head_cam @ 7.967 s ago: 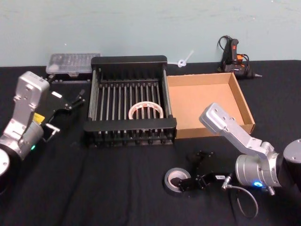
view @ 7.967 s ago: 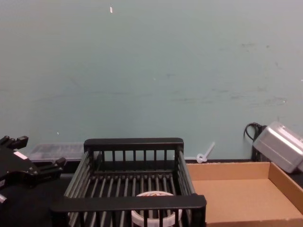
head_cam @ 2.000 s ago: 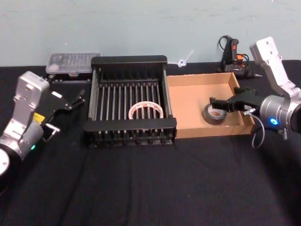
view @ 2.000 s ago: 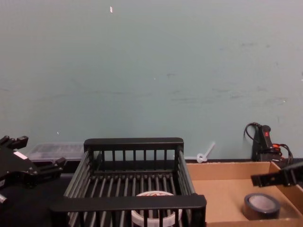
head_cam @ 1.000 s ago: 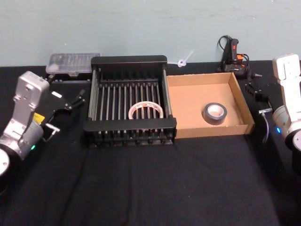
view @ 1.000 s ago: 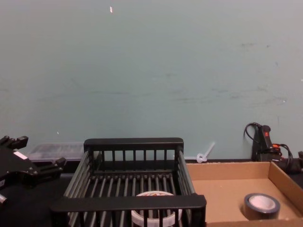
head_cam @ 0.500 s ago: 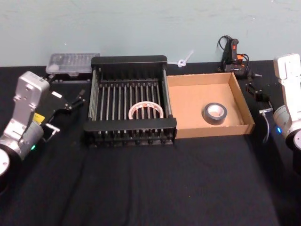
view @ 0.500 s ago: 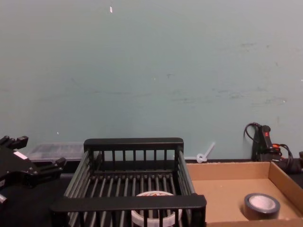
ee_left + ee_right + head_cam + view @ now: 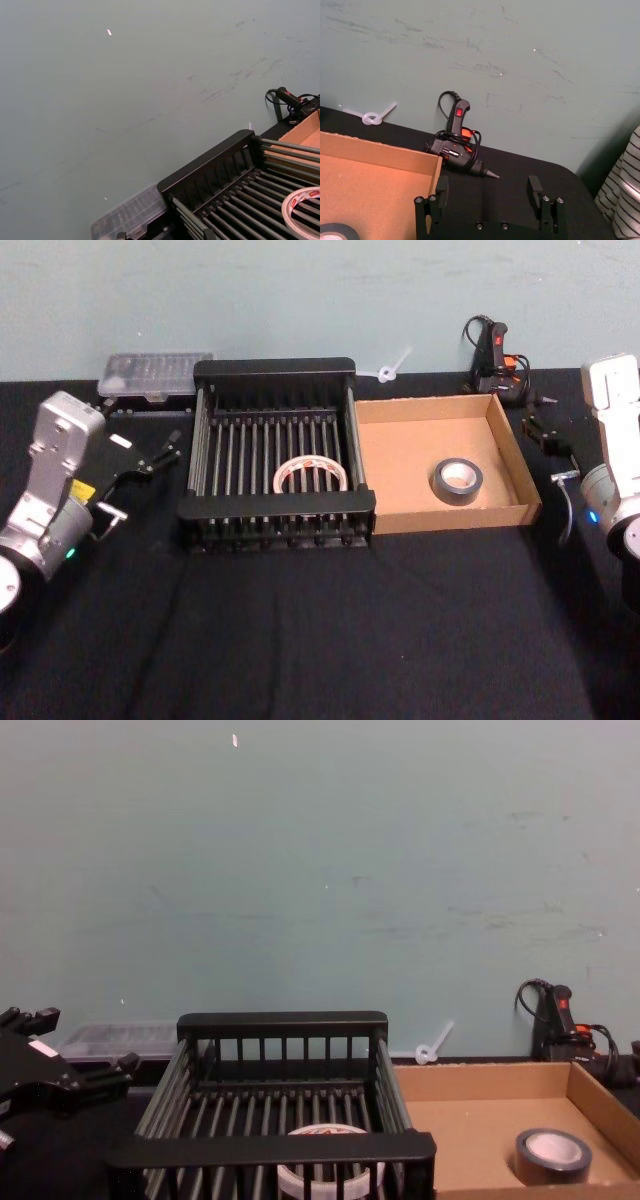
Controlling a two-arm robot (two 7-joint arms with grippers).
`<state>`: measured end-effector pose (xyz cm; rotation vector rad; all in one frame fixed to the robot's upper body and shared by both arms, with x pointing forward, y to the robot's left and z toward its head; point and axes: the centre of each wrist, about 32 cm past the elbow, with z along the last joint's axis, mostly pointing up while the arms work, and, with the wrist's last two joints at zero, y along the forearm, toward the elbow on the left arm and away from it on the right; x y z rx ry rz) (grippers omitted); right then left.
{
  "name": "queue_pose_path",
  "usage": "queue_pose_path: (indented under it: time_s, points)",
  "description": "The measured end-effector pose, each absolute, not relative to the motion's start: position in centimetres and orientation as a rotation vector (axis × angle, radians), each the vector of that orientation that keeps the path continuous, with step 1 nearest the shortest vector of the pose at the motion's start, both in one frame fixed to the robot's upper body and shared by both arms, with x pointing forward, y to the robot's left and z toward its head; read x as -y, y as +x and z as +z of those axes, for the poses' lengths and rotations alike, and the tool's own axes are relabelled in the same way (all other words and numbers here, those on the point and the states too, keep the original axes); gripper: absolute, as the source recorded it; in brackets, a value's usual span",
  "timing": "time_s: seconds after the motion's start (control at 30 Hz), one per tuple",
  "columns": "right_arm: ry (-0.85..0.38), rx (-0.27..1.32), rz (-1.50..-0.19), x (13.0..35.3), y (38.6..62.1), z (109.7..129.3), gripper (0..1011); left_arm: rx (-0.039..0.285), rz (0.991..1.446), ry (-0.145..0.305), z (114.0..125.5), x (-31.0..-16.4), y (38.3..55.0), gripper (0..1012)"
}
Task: Pick up the white tape and place it into the black box , Pick up the silver tape and place it into the brown box.
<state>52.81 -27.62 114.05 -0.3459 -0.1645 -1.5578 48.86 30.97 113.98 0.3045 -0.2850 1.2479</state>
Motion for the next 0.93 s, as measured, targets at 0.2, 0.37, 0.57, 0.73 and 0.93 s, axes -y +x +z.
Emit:
queue_pose_path:
  time_s: [0.2,0.37,0.57,0.73,0.93]
  points:
    - [-0.346,0.165,-1.558,27.61,52.81,114.03,1002,0.285,1.248,0.304,113.98,-30.97,48.86,1001]
    - [-0.346,0.166,-1.558,27.61,52.81,114.03,1002,0.285,1.248,0.304,113.98,-30.97,48.86,1001]
    - [-0.346,0.166,-1.558,27.61,52.81,114.03,1002,0.285,1.248,0.305,113.98,-30.97,48.86,1001]
    - [-0.345,0.166,-1.558,27.61,52.81,114.03,1002,0.285,1.248,0.304,113.98,-30.97,48.86,1001]
    - [-0.345,0.166,-1.558,27.61,52.81,114.03,1002,0.285,1.248,0.305,113.98,-30.97,48.86,1001]
